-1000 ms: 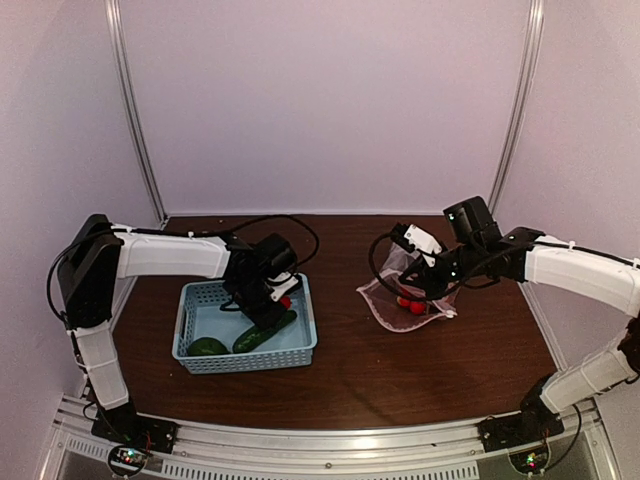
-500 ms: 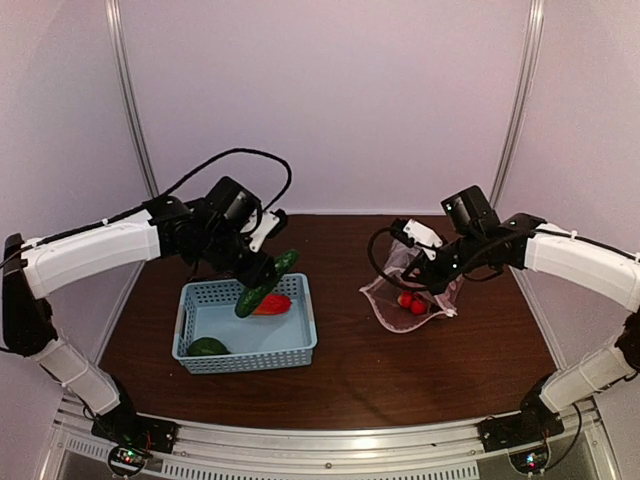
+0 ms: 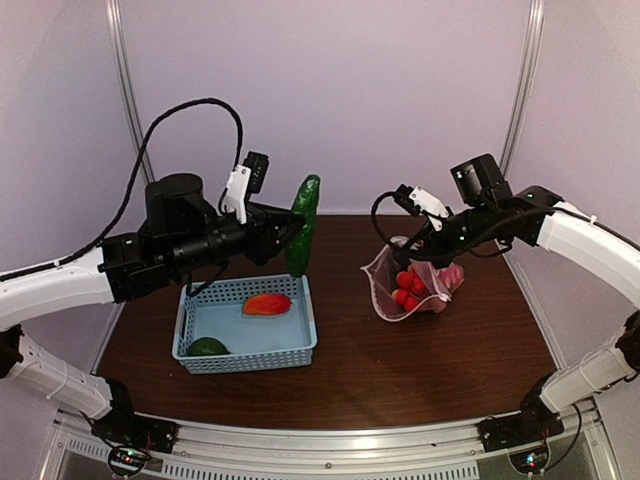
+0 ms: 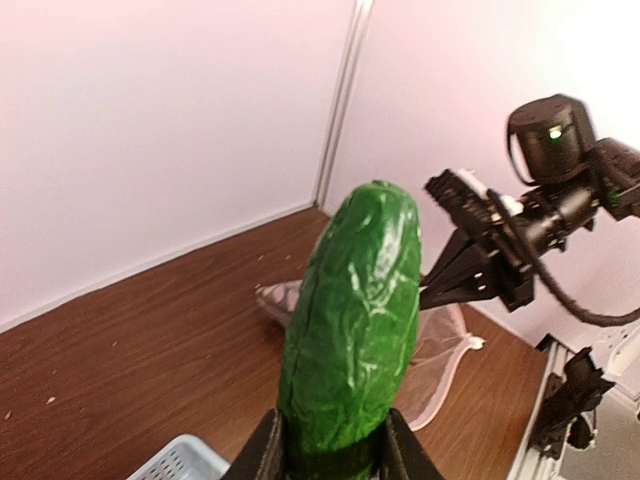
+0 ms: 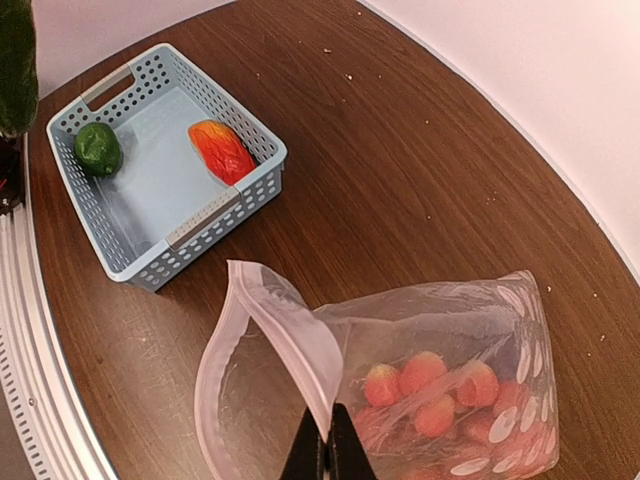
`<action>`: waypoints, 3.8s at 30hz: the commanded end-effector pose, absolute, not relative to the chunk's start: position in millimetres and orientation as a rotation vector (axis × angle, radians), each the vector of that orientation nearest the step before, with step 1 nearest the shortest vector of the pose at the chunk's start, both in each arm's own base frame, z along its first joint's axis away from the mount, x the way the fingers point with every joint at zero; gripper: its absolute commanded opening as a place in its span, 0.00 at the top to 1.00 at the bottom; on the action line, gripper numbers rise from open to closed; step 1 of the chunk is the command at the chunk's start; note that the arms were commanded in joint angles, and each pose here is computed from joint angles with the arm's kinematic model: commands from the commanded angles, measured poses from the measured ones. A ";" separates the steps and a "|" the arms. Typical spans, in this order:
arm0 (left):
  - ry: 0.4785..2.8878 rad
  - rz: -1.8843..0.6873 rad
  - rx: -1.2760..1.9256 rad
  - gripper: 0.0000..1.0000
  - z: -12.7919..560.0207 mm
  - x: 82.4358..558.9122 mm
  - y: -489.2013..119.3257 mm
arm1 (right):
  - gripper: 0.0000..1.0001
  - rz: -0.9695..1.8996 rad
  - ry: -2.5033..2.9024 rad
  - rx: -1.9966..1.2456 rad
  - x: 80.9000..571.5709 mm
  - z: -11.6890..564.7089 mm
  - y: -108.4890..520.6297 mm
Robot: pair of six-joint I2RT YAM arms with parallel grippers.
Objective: Place the food in the zip-top bag and seal the zipper
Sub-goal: Place the fake vegetable in the zipper food storage bag, then adjust the zipper food storage bag at the center of the board.
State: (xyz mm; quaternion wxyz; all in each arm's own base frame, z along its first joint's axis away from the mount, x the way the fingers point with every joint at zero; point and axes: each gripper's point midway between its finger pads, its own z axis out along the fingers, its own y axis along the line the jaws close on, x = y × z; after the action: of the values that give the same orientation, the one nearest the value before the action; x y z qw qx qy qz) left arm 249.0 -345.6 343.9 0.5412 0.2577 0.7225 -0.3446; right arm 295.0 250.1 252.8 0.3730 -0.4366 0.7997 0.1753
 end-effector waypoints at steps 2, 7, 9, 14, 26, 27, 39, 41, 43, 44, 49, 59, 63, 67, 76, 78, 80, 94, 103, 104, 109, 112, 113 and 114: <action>1.278 -1.029 0.512 0.85 424.1 215.0 -375.0 | 1.00 0.551 2.036 -1.112 287.5 274.7 259.7; 1.154 -1.084 0.521 0.86 439.6 195.4 -414.4 | 1.00 0.580 2.023 -1.108 288.5 298.9 264.4; 1.080 -1.095 0.542 0.87 446.2 185.6 -427.9 | 1.00 0.605 2.021 -1.094 287.1 306.2 265.8; 1.001 -1.066 0.571 0.88 449.0 183.7 -454.5 | 1.00 0.682 2.029 -1.052 284.4 327.5 268.1; 1.034 -0.886 0.554 0.91 397.7 218.1 -492.5 | 1.00 0.718 2.015 -1.000 284.9 350.2 263.3; 1.045 -0.869 0.561 0.91 394.2 220.9 -496.4 | 1.00 0.719 2.016 -0.997 285.5 349.9 263.3; 1.108 -0.653 0.564 0.31 390.3 247.8 -504.7 | 1.00 0.729 2.049 -0.917 307.3 346.4 255.6; 1.115 -0.661 0.565 0.27 399.6 244.8 -499.0 | 1.00 0.753 2.056 -0.902 310.5 346.0 254.6; 1.122 -0.697 0.571 0.24 408.1 236.4 -491.6 | 1.00 0.758 2.064 -0.887 314.3 344.2 252.8; 1.139 -0.719 0.562 0.24 410.6 232.8 -486.1 | 1.00 0.759 2.065 -0.882 316.0 343.1 252.3; 1.312 -0.886 0.422 0.27 390.6 225.4 -459.1 | 1.00 0.764 2.064 -0.874 320.7 334.7 253.6; 1.828 -1.070 0.197 0.52 316.9 229.8 -475.7 | 1.00 0.747 2.023 -0.863 337.5 342.7 260.6; 1.943 -1.081 0.149 0.60 293.6 229.3 -483.8 | 1.00 0.738 2.021 -0.878 335.4 340.1 262.3; 1.966 -1.073 0.154 0.69 287.2 230.3 -487.5 | 1.00 0.689 2.020 -0.903 329.8 334.4 263.2; 2.043 -0.974 0.174 1.00 273.8 247.5 -484.0 | 1.00 0.519 2.048 -0.890 332.2 322.0 252.4; 2.007 -0.979 0.177 1.00 286.8 268.4 -489.7 | 1.00 0.375 2.068 -0.857 352.3 321.7 235.4; 1.955 -0.995 0.211 1.00 308.4 300.4 -502.1 | 1.00 0.242 2.090 -0.757 388.3 333.0 199.7; 2.097 -1.112 0.359 1.00 234.0 334.9 -560.8 | 1.00 0.333 2.210 -0.718 371.1 270.1 177.5; 2.089 -1.147 0.409 1.00 239.4 329.9 -572.9 | 1.00 0.378 2.171 -0.704 377.3 284.0 186.4; 2.082 -1.166 0.406 1.00 243.9 328.4 -574.0 | 1.00 0.401 2.171 -0.715 376.7 283.7 189.8; 2.000 -1.088 0.359 1.00 266.6 333.2 -557.4 | 1.00 0.401 2.126 -0.682 384.2 288.6 192.0; 2.041 -1.118 0.414 0.82 255.5 323.1 -552.0 | 1.00 0.441 2.184 -0.727 380.2 271.8 197.9; 2.035 -1.149 0.468 0.76 257.5 310.9 -553.3 | 1.00 0.441 2.178 -0.723 379.9 270.5 197.7; 2.025 -1.169 0.516 0.70 258.0 300.1 -552.6 | 1.00 0.431 2.165 -0.708 381.0 271.0 196.0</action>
State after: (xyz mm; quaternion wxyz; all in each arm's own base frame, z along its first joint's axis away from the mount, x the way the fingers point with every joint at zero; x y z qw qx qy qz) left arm 322.2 -558.5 226.8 0.3590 0.1608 0.8180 -0.4197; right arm 379.6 189.6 277.7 0.3998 -0.2806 0.8582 0.1578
